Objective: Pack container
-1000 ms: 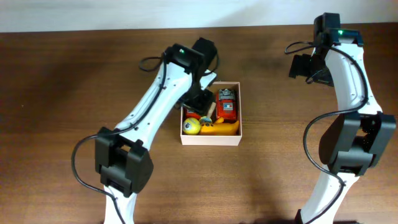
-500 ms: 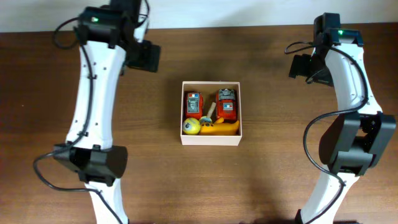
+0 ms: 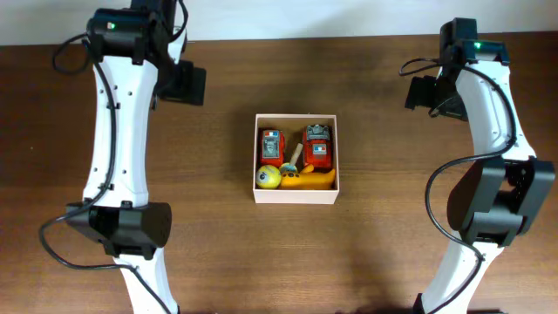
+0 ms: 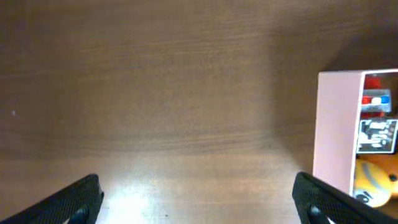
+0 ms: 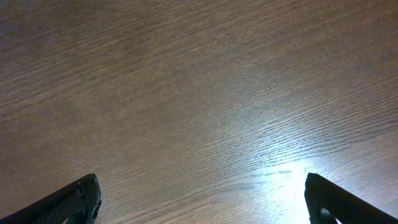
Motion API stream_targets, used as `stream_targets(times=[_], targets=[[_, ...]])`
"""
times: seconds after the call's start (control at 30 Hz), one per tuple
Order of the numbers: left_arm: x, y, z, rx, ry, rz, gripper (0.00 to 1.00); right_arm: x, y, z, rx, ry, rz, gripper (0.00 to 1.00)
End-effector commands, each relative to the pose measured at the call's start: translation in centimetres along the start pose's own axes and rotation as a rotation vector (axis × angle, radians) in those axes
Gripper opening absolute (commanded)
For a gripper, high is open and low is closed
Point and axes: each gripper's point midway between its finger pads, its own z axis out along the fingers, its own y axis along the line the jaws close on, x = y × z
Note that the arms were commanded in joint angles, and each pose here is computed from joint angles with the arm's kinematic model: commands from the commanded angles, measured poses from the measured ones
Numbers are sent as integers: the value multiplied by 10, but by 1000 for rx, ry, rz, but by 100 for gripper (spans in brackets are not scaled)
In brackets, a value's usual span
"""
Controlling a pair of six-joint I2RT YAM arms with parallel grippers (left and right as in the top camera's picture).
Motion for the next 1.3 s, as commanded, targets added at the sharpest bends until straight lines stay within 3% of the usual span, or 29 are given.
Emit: stream_targets(times=[0.0,0.17,0.3,0.33,0.4,0.57,0.8,1.27], targets=[[-1,7,-6,-21,-16,-16,99,0,-1,0,5,-3,-2,99],[-11,26,-32,-31,-130,-84,99,0,-1,0,5,-3,-2,99],[-51,48,-101,-46,-465,-152,99,0,-1,0,6,-3,-2,99],[-66,57,-138,-63,-624,-146,99,0,-1,0,6,-3,-2,99],[-73,62,-174,-89,-758,-116,99,0,-1,0,6,-3,-2,99],[-58,77,-217,-130,-912,-126,99,0,-1,0,6,-3,-2,99],[-18,89,-210,-160,-1016,-168,99,0,-1,-1,5,-4,-2,98],[96,64,-112,-172,-1258,-186,99,0,-1,0,6,-3,-2,99]])
